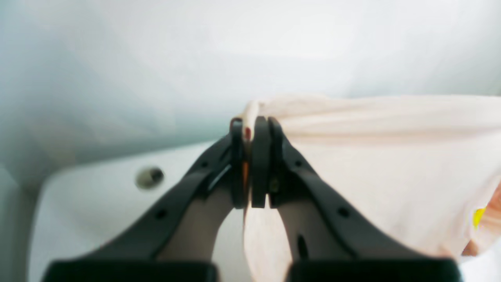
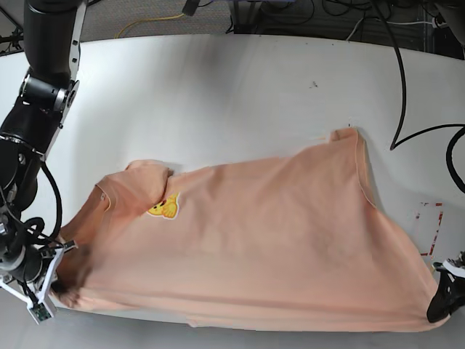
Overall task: Fold the T-shirt properly
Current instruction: 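Pull the shirt hem with the left gripper, spreading the shirt flat, then lift the shirt with both grippers, stretching it between them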
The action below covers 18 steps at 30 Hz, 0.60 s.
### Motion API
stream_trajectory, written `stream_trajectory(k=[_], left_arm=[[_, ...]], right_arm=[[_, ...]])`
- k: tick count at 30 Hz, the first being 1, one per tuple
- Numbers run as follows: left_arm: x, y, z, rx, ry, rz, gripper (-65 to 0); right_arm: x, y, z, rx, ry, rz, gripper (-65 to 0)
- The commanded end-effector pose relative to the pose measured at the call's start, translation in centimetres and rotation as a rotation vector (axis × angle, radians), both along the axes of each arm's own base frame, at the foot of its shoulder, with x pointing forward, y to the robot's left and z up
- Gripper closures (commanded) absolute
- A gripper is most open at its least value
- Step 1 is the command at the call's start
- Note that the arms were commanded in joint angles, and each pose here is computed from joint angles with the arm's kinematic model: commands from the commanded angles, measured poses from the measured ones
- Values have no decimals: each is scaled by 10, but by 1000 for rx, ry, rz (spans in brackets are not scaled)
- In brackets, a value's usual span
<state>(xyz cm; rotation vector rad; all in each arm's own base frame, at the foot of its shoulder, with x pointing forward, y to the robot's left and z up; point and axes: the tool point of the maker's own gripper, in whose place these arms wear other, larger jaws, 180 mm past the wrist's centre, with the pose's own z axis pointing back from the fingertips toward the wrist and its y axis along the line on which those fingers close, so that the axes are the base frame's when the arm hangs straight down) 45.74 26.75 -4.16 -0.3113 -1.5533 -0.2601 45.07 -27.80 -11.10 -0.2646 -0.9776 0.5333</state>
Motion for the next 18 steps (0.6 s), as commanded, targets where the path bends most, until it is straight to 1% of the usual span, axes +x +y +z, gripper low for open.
stream_trajectory(k=[1, 3, 7, 9, 11, 13, 15, 18], left_arm=[[-2, 5, 44, 20, -101, 8, 0], [-2, 1, 63, 26, -141, 0, 0], [-12, 13, 103, 35, -207, 11, 0], [-14, 21, 126, 10, -248, 21, 0], [-19, 26, 147, -15, -290, 20, 0], [-28, 39, 171, -18, -329, 42, 0], [-33, 50, 183, -29, -349, 60, 0], [-40, 57, 206, -46, -395, 73, 0]], right_arm=[[3, -11, 40, -57, -80, -17, 0], [7, -5, 56, -90, -107, 1, 0], [13, 4, 94, -165, -163, 27, 0], [14, 7, 116, -215, -193, 36, 0], [16, 18, 135, -254, -224, 62, 0], [15, 21, 158, -306, -258, 69, 0], [12, 20, 177, -331, -290, 61, 0], [11, 30, 201, -380, -330, 74, 0]])
